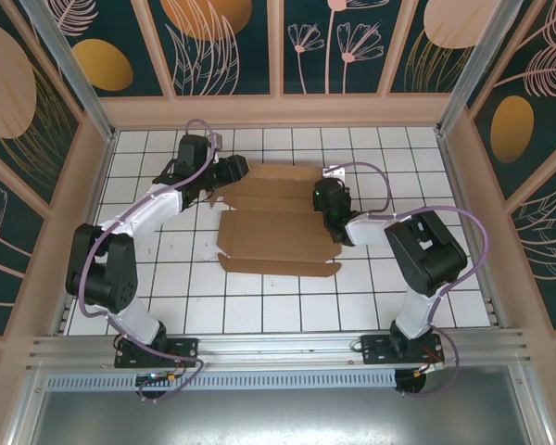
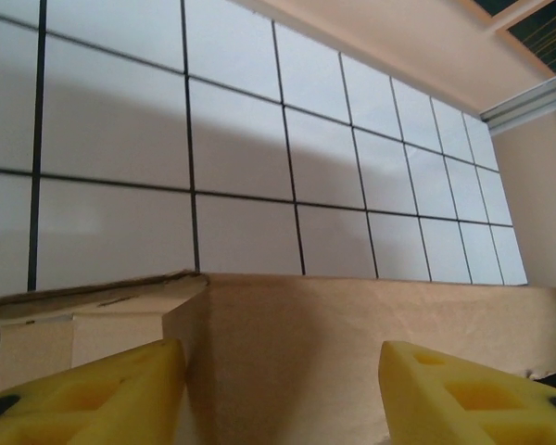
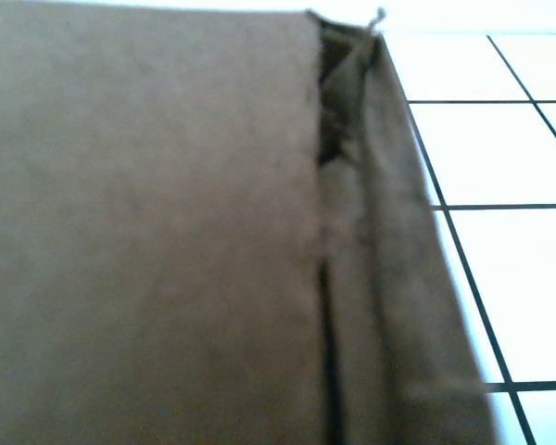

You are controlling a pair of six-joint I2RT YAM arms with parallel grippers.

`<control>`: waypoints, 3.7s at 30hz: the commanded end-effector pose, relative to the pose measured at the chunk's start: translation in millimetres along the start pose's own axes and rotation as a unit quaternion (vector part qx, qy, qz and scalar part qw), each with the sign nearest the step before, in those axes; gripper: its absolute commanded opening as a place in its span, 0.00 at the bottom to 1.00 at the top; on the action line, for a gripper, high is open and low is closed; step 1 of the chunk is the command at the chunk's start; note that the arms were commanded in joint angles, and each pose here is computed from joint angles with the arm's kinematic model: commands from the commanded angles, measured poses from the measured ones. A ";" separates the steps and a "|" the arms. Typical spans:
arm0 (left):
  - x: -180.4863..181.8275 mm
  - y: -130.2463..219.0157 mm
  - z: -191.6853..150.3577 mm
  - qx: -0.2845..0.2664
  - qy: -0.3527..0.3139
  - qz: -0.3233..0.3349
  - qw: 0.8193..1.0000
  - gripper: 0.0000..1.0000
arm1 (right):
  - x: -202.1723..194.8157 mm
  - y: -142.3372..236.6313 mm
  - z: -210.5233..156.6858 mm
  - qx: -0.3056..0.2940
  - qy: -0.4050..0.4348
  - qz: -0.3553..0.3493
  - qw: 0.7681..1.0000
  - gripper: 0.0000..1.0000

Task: Fold the paper box

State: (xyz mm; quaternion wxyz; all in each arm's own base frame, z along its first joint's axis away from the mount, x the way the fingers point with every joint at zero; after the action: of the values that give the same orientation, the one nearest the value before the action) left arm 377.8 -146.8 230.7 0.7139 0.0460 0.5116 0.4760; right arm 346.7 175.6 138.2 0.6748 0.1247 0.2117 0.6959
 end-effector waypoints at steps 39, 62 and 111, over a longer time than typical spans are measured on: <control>68.8 -9.6 -92.0 0.000 0.052 0.133 0.990 0.35 | -5.2 -14.6 -9.3 0.072 0.005 0.011 0.997 0.00; 20.0 116.8 -7.3 -0.251 0.054 -0.011 0.966 0.52 | -11.9 -10.3 4.3 0.063 -0.007 0.011 0.998 0.00; 78.5 6.0 -13.3 -0.079 -0.123 0.055 0.988 0.41 | 2.4 -31.5 0.1 0.114 0.041 0.097 0.988 0.00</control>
State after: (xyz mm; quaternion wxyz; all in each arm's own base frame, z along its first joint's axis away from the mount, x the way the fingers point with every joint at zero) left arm 357.3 -86.3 163.0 0.7153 0.0733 0.4186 0.5548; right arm 380.5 176.6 148.4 0.6083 0.1617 0.2519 0.7351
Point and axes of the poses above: each hand's point on the last joint's axis, 136 mm out from that joint toward the fingers, its own y axis back along the fingers, its own x axis along the line the jaws close on, z = x × y, the point moved 10 cm from there along y, back along the fingers, and after that the axes turned 6 degrees about y, right-handed, at the moved point
